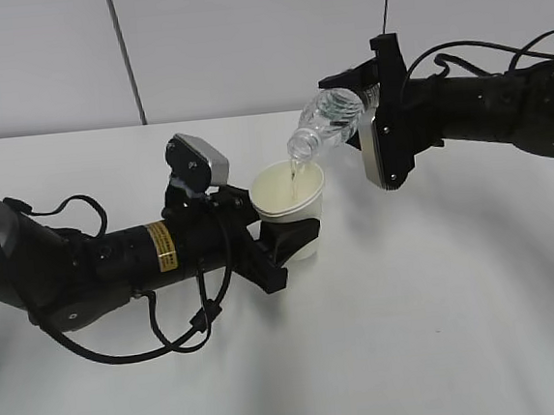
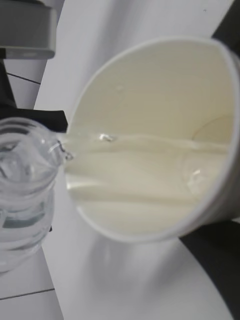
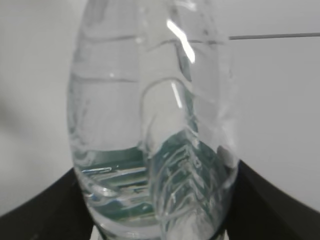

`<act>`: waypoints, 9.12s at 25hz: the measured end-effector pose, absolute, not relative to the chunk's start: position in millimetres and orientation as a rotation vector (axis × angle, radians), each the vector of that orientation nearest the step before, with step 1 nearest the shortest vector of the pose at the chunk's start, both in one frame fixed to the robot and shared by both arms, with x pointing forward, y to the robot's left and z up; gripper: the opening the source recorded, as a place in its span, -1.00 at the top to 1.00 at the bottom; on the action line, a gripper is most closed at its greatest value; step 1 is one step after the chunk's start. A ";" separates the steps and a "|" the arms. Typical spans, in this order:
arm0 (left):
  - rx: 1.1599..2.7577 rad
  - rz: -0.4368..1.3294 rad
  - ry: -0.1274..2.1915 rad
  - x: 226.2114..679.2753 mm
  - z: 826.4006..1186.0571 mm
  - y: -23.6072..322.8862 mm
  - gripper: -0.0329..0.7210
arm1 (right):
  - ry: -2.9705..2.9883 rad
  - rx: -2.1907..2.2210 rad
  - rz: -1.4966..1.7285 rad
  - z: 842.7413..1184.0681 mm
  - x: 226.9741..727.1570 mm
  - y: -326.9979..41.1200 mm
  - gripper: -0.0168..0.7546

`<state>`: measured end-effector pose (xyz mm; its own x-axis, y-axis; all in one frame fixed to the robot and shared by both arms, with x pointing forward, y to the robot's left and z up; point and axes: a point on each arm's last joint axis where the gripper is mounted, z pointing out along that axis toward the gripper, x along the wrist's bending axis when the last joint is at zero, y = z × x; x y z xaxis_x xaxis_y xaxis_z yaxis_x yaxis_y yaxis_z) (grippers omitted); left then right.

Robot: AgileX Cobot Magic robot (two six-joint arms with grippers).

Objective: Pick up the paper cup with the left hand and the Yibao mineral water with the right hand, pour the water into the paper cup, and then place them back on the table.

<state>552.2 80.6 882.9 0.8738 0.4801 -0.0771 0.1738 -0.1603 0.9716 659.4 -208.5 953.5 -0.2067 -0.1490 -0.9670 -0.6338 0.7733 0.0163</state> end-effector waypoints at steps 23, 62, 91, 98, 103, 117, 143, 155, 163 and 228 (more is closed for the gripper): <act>1.741 0.286 0.494 551.6 882.5 80.4 -0.18 | 1.728 -0.647 0.456 954.1 660.0 -208.9 -0.34; 1.750 0.288 0.499 551.7 881.6 80.7 -0.18 | 1.711 -0.670 0.427 954.5 660.4 -209.3 -0.34; 1.753 0.288 0.499 551.7 881.4 80.8 -0.18 | 1.712 -0.635 0.434 955.6 661.4 -209.6 -0.34; 1.751 0.290 0.505 552.1 881.5 81.0 -0.18 | 1.742 -0.568 0.503 955.6 660.5 -205.3 -0.34; 1.742 0.297 0.523 553.3 881.8 81.6 -0.18 | 1.774 -0.491 0.567 955.6 660.5 -205.3 -0.34; 1.700 0.325 0.602 558.5 883.2 84.4 -0.17 | 1.903 -0.036 0.912 955.6 660.5 -205.3 -0.34; 1.695 0.374 0.679 569.3 881.6 99.6 -0.15 | 1.991 0.537 1.137 948.6 662.7 -211.6 -0.34; 1.659 0.484 0.787 594.0 881.6 147.4 -0.15 | 1.981 0.676 1.214 948.5 662.7 -211.7 -0.34; 1.653 0.560 0.819 603.7 881.7 172.2 -0.15 | 1.966 0.753 1.251 948.7 663.1 -212.1 -0.34; 1.564 0.757 1.051 617.2 857.5 198.3 -0.14 | 1.756 1.134 1.471 889.5 676.9 -215.4 -0.34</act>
